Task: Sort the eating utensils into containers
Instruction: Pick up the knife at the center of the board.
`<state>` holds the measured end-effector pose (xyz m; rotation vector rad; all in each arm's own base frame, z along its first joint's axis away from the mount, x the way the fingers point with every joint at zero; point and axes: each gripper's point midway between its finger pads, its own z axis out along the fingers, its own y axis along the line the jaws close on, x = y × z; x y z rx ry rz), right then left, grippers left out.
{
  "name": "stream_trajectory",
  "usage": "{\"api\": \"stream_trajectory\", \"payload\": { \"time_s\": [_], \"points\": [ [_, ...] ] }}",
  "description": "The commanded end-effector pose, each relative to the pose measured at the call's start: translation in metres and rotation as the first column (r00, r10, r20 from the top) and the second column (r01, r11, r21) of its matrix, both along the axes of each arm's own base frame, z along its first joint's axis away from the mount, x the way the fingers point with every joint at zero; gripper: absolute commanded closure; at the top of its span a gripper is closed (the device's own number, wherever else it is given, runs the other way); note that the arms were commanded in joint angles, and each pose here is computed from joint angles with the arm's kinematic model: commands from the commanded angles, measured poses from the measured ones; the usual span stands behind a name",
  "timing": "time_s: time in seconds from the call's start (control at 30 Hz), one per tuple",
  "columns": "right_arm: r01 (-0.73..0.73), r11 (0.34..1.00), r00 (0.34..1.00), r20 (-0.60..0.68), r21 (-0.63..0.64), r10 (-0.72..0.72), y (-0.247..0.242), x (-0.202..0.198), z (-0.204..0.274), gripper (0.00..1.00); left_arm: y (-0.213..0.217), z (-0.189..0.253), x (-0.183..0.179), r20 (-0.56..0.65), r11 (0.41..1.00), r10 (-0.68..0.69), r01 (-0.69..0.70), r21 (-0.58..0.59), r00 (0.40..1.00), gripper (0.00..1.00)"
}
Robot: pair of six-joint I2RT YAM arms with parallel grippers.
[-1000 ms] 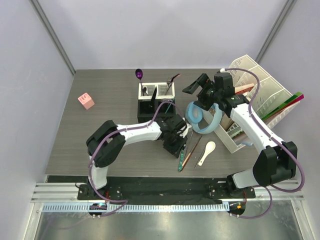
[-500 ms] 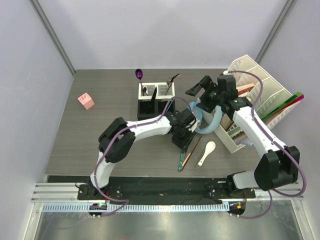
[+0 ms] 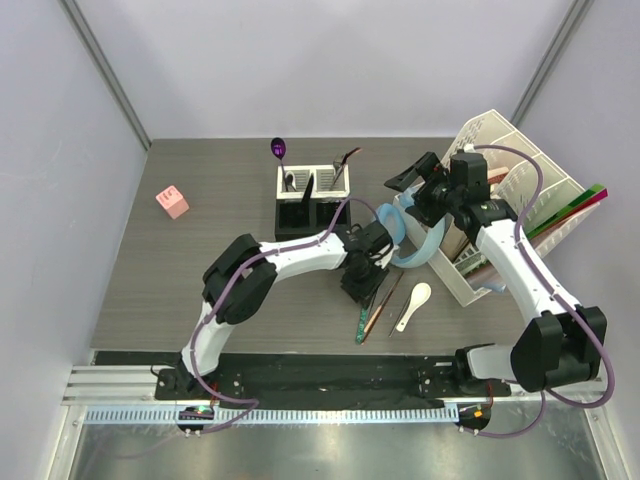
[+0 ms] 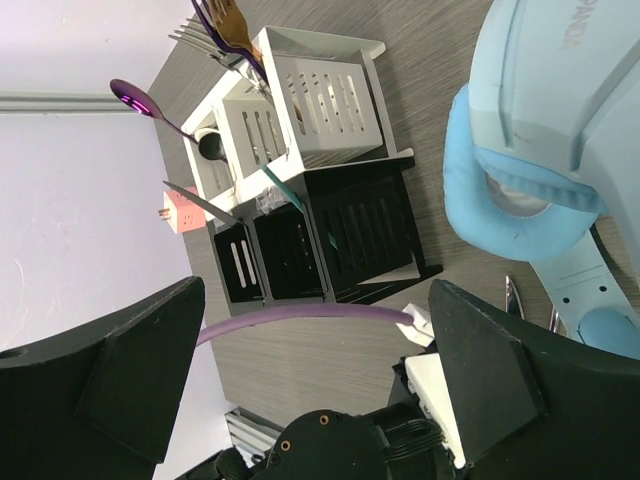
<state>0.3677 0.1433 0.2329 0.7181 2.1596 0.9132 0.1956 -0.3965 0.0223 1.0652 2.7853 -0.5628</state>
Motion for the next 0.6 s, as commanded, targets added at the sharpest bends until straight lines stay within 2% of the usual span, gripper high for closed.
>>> {"api": "stream_trajectory", "payload": {
  "time_s": [0.0, 0.3, 0.57],
  "points": [
    [0.000, 1.000, 0.999, 0.045, -0.009, 0.000, 0.001, 0.008, 0.015, 0.00, 0.040, -0.024, -0.020, -0.050, 0.988, 0.026, -0.018, 0.155, 0.998, 0.65],
    [0.009, 1.000, 0.999, 0.047, -0.005, -0.009, 0.000, 0.009, 0.017, 0.00, 0.046, -0.021, -0.022, -0.028, 0.990, 0.021, -0.017, 0.139, 0.999, 0.66],
    [0.011, 1.000, 0.998, 0.064, -0.005, -0.011, -0.001, 0.008, 0.024, 0.00, 0.026, -0.006, -0.010, -0.002, 0.996, -0.008, 0.008, 0.094, 1.000, 0.66]
  ]
}}
